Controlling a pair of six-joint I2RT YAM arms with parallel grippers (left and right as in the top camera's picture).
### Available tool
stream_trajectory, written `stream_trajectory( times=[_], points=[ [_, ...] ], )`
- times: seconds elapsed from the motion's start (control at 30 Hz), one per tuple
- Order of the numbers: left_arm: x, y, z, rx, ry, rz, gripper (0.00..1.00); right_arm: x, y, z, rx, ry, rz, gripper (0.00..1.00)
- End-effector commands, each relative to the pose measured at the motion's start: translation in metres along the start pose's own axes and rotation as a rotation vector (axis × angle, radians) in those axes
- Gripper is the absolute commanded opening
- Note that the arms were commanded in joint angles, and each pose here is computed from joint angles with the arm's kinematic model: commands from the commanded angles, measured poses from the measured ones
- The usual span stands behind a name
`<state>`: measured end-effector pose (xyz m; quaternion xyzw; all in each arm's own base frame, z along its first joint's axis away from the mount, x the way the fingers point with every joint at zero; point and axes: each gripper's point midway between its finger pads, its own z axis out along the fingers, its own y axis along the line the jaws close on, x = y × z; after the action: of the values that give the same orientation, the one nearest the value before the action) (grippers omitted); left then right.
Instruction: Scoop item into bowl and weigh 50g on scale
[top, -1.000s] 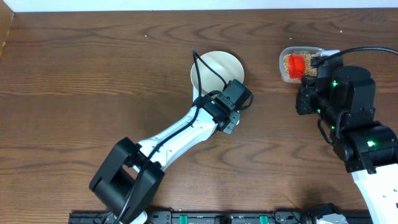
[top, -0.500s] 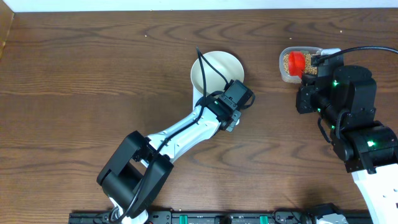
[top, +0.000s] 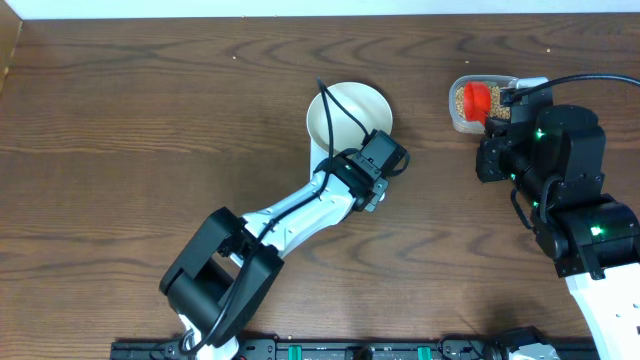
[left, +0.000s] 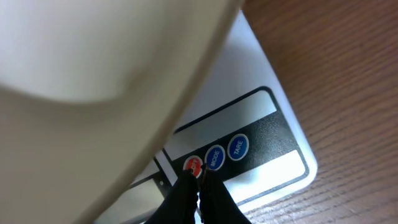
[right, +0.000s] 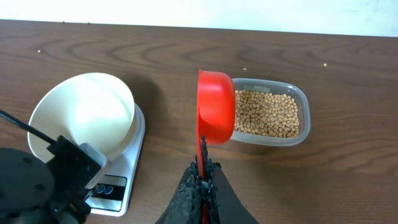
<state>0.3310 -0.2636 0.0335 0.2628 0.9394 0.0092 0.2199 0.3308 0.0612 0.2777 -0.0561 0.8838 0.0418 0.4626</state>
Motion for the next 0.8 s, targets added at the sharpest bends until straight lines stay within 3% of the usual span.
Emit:
stream_trajectory(
  times=[0.0,0.77],
  points=[
    [0.011,0.007,0.012,-0.040,0.035,0.024,0.07,-0.007,-0.005,-0.003,0.019,-0.018,-0.007,0.01],
    [0.014,0.012,0.024,-0.083,0.044,0.029,0.07,-0.007,-0.005,-0.003,0.019,-0.018,-0.007,0.01]
  ],
)
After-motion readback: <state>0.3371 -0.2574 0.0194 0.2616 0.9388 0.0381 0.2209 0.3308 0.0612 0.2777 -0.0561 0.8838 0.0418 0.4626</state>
